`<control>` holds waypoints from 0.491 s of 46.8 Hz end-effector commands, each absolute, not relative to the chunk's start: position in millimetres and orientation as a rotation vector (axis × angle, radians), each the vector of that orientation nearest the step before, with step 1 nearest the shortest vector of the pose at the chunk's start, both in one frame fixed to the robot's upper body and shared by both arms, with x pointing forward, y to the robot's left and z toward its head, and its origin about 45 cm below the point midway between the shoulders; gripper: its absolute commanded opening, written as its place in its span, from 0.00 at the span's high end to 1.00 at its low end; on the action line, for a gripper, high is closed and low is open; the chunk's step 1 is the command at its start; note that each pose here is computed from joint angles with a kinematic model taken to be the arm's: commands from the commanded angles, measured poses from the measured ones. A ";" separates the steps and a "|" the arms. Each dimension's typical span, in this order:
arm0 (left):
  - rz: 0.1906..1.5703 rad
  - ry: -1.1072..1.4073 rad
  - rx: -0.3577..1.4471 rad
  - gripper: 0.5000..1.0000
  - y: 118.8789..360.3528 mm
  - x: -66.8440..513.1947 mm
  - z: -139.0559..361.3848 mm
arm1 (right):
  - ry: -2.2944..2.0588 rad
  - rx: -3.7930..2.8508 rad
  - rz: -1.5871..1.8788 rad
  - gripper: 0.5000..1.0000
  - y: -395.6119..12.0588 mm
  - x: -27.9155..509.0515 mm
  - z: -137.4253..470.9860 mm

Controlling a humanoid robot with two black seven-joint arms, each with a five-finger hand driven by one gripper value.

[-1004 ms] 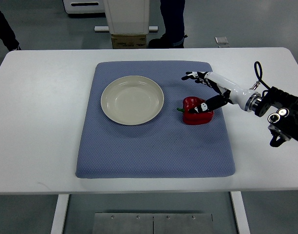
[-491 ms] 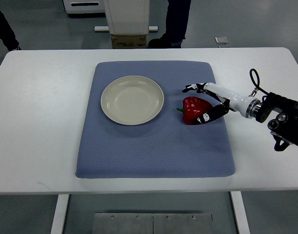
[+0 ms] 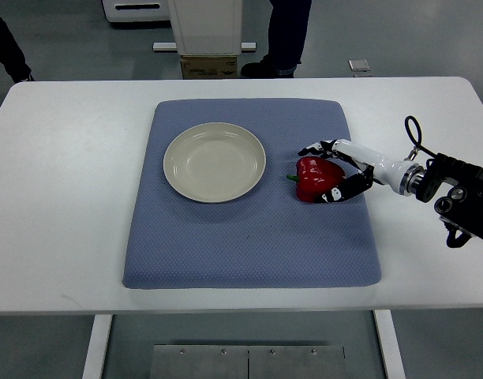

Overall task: Place red pepper on plate with right hand
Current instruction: 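Close the right hand fingers around the red bell pepper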

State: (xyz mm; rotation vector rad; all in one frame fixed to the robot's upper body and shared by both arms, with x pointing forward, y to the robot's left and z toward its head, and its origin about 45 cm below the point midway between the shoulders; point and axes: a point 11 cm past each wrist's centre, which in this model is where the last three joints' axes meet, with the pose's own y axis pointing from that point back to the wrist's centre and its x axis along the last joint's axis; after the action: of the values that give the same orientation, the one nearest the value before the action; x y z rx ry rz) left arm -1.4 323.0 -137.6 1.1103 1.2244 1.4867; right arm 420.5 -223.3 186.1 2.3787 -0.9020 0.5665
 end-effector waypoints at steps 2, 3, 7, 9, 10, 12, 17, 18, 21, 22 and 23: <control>1.487 1.224 1.111 0.00 323.2 -1.5 -137.6 | -0.900 2.377 0.566 0.19 -223.7 420.3 185.3; 1.487 1.224 1.111 0.00 323.2 -1.5 -137.6 | -0.900 2.377 0.566 0.20 -223.7 420.3 185.3; 1.488 1.225 1.110 0.00 323.2 -1.4 -137.6 | -0.902 2.373 0.565 0.23 -224.7 420.7 184.9; 1.487 1.224 1.111 0.00 323.2 -1.5 -137.6 | -0.902 2.373 0.565 0.24 -224.7 420.7 184.9; 1.488 1.225 1.110 0.00 323.2 -1.4 -137.6 | -0.902 2.374 0.566 0.24 -224.6 420.7 185.0; 1.487 1.224 1.111 0.00 323.2 -1.5 -137.6 | -0.903 2.372 0.564 0.25 -225.2 420.9 184.8; 1.488 1.225 1.110 0.00 323.2 -1.4 -137.6 | -0.894 2.363 0.561 0.27 -226.8 419.7 181.3; 1.487 1.224 1.111 0.00 323.2 -1.5 -137.6 | -0.892 2.363 0.560 0.27 -226.7 419.5 180.9; 1.485 1.224 1.110 0.00 322.6 -1.4 -137.6 | -0.892 2.363 0.560 0.28 -226.7 419.5 180.9; 1.485 1.224 1.110 0.00 322.6 -1.4 -137.6 | -0.894 2.362 0.561 0.28 -226.8 419.6 181.0; 1.487 1.224 1.111 0.00 323.2 -1.5 -137.6 | -0.893 2.361 0.563 0.28 -226.8 419.6 180.9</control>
State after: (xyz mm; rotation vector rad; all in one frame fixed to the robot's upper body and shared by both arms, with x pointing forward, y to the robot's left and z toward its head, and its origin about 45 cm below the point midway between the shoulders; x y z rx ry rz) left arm -1.5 323.2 -137.6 1.1109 1.2240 1.4868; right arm 419.5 -226.7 181.0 2.3619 -0.8924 0.5615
